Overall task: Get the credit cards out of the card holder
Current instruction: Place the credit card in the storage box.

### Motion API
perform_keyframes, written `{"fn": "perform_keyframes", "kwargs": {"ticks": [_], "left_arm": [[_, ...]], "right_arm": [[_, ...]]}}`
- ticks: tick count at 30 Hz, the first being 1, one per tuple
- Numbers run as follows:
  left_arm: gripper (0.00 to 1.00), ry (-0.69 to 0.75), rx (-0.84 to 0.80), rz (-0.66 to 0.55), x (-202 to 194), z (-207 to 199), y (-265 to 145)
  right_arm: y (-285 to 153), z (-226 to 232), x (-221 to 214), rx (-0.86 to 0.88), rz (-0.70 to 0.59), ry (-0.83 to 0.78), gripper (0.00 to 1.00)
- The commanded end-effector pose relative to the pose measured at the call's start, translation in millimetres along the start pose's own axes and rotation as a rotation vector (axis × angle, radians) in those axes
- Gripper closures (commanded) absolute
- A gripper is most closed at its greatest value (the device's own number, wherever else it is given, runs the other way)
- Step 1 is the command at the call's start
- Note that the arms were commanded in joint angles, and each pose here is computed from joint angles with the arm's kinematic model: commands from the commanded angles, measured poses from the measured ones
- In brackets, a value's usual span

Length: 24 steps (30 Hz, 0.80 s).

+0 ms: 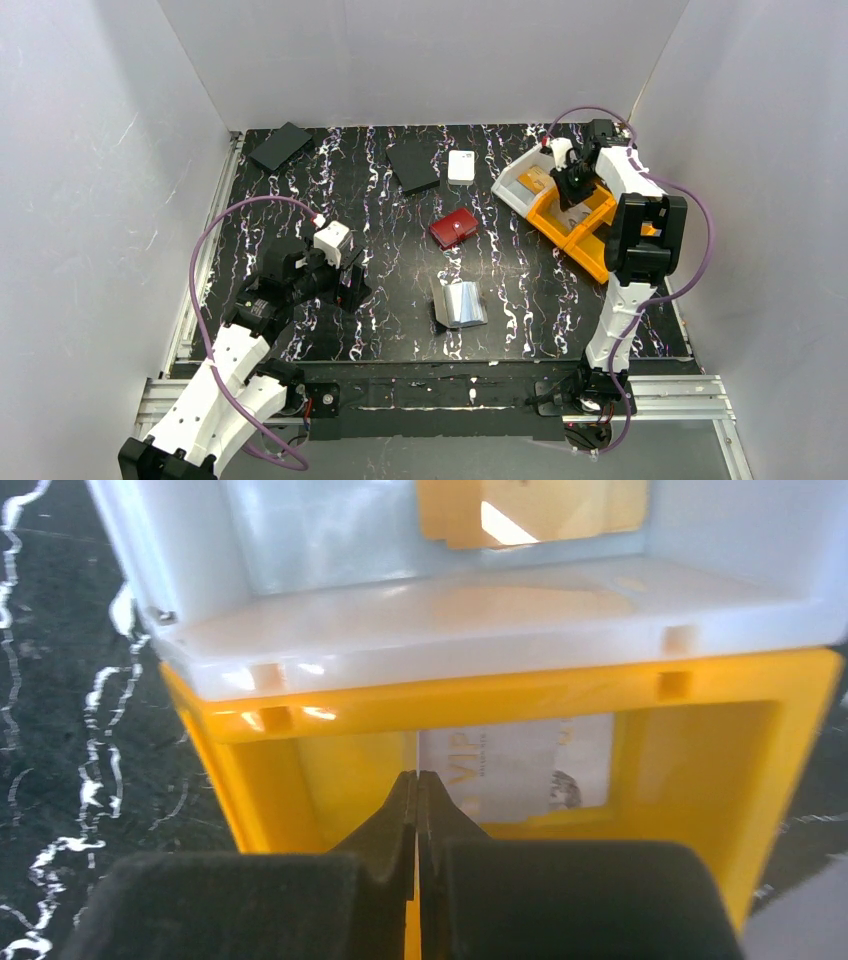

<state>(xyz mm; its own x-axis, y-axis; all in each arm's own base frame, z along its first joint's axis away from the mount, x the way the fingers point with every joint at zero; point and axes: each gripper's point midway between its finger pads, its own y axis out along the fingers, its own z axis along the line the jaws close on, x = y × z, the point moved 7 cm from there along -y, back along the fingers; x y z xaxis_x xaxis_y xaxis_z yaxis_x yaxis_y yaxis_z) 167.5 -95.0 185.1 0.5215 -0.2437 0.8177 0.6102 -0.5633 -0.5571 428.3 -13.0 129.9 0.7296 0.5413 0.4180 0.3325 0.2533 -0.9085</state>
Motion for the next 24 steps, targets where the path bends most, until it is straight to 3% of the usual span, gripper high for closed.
{"fn": "perform_keyframes", "kwargs": {"ticks": [1, 9, 17, 24], "left_arm": [[0.01, 0.019, 0.010, -0.017, 7.2, 1.3, -2.8], [0.01, 0.020, 0.012, -0.013, 6.8, 1.7, -2.1], [0.01, 0.018, 0.013, -0.011, 6.6, 2.0, -1.8], [0.01, 0.018, 0.013, -0.010, 6.9, 2.1, -1.6]], "right_arm": [[-3.5, -29.6, 12.4, -0.135, -0.022, -0.028, 0.99], [2.2, -35.8, 15.4, -0.148, -0.017, -0.031, 0.99], [-5.7, -41.9, 20.0, -0.189, -0.034, -0.013, 0.70], [-42.6, -52.6, 37.3, -0.338, -0.117, -0.001, 0.47]]}}
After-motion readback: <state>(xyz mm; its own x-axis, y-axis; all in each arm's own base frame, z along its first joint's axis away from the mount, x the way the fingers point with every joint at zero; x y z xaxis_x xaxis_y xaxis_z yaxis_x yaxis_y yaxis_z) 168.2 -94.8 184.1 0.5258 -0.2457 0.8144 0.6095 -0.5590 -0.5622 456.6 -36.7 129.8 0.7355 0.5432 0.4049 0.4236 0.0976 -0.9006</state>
